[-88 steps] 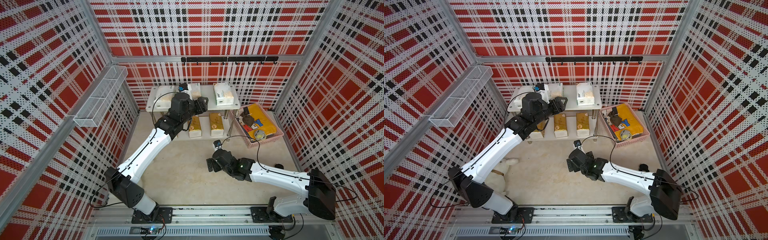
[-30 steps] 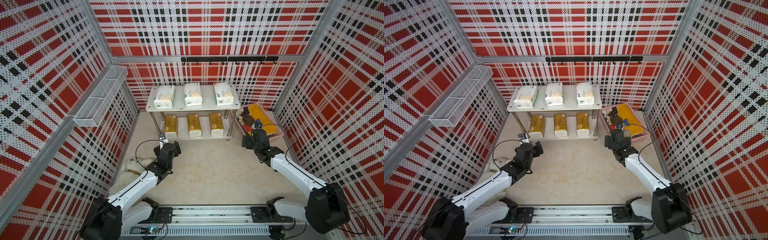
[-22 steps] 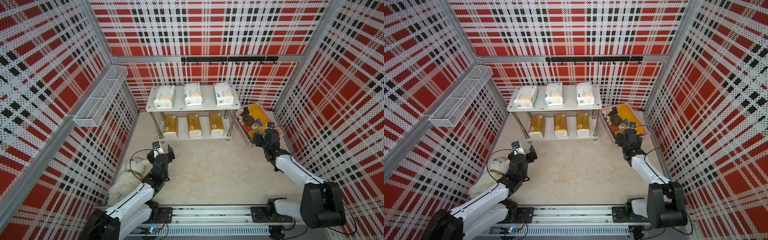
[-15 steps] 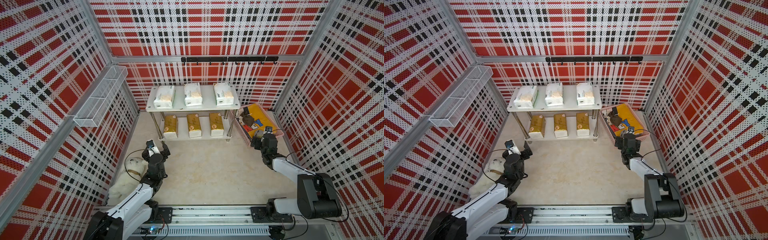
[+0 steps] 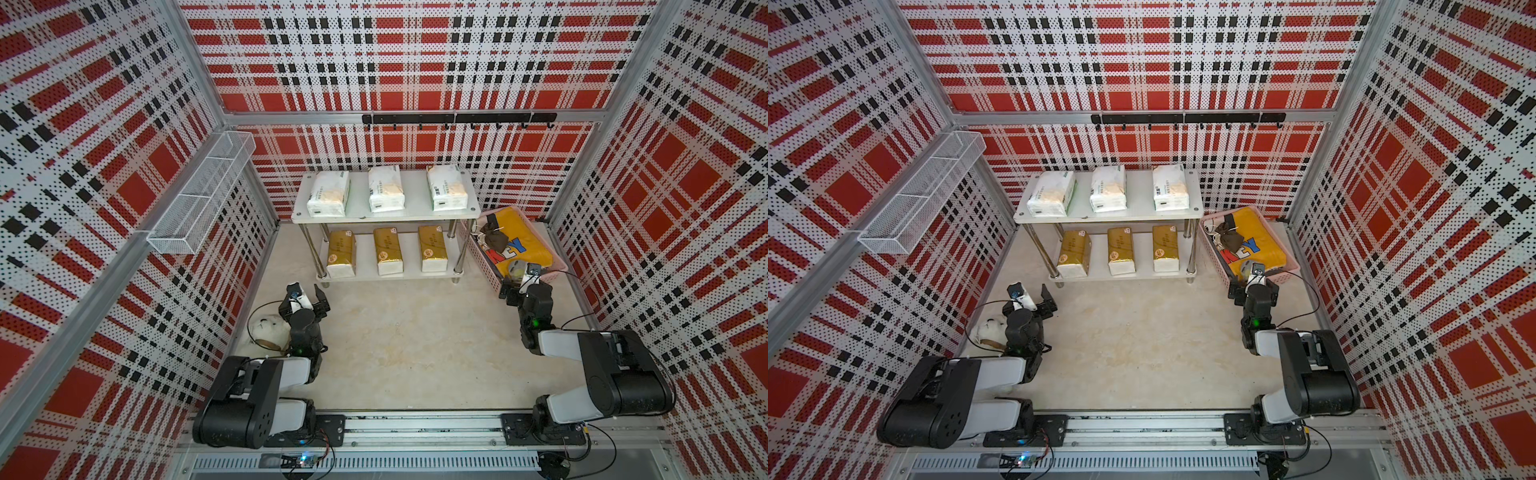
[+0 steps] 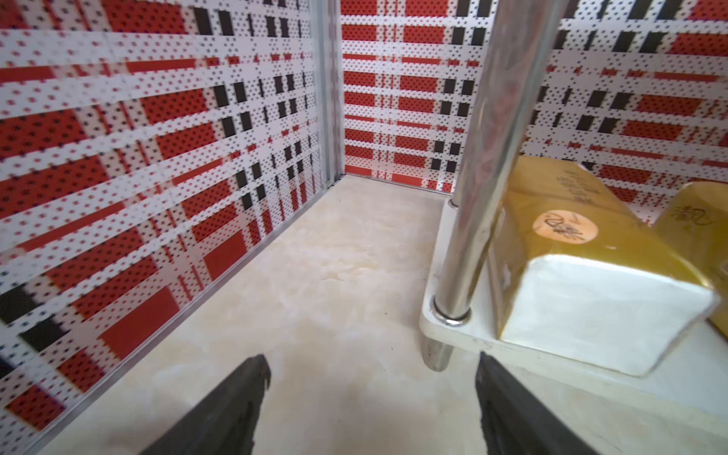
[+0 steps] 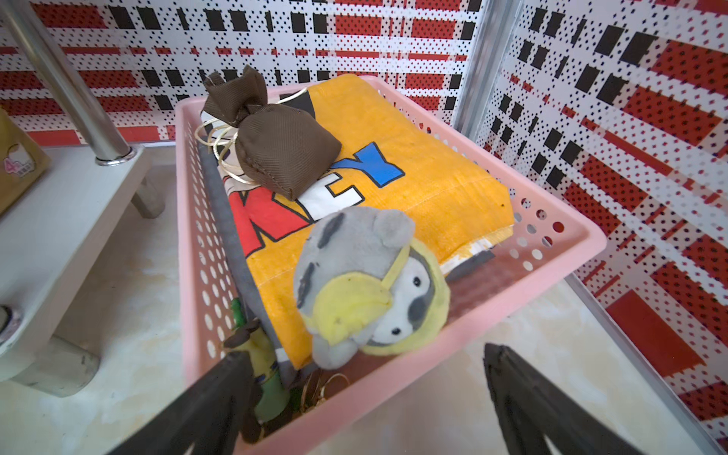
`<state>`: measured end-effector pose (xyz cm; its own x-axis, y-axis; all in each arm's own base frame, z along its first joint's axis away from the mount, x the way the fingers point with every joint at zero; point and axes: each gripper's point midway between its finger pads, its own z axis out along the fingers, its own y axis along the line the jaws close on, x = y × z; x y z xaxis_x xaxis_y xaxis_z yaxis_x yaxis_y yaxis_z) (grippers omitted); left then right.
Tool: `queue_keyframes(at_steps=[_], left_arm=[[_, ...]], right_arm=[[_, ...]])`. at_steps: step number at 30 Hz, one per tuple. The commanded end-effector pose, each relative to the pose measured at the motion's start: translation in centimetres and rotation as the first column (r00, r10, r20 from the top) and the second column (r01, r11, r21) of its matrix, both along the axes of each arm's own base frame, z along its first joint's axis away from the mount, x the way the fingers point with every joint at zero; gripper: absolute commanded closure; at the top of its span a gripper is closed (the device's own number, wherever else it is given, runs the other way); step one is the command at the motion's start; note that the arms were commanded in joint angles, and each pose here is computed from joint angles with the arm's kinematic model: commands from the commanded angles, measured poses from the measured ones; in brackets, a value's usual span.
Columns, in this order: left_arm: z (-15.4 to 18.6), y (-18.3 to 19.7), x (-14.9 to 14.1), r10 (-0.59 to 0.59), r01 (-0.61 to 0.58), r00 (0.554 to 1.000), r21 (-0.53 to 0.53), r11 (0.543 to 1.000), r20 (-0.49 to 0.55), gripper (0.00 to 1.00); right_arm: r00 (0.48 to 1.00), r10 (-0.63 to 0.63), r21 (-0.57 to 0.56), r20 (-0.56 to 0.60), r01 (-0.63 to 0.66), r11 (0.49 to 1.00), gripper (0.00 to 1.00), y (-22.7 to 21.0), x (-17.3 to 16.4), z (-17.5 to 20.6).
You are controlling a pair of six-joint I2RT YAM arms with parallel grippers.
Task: Place the tissue boxes on the shelf by color
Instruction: Reset both arms
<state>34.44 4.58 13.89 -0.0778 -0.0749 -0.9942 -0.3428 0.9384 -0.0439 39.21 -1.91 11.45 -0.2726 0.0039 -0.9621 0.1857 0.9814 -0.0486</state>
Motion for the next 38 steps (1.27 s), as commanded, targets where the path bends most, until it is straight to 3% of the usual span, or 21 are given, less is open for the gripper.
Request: queue_keyframes(at_steps=[1,11,12,13,38], left_arm=[[3.2,-0.3,1.4,-0.076,0.077,0.987,0.0,0.997,0.144,0.15],[2.2,-1.3,1.9,-0.151,0.151,0.975,0.016,0.988,0.16,0.16],[1.8,-1.2,2.4,-0.142,0.142,0.98,0.01,0.99,0.136,0.03],[1.6,-1.2,2.7,-0.131,0.131,0.984,0.01,0.991,0.121,0.01],[1.6,-1.3,2.6,-0.105,0.103,0.988,0.03,0.994,0.113,0.01]], right_arm=[[0.995,0.056,-0.013,0.087,-0.055,0.998,0.0,0.8,0.3,1.4],[0.989,0.106,-0.008,0.099,-0.106,0.994,0.0,1.4,0.0,1.0],[0.989,0.105,-0.008,0.103,-0.105,0.994,0.0,1.4,0.0,1.0],[0.989,0.106,-0.008,0.1,-0.106,0.994,0.0,1.4,0.0,1.0],[0.989,0.115,0.0,0.098,-0.116,0.993,0.0,1.4,0.1,0.9]])
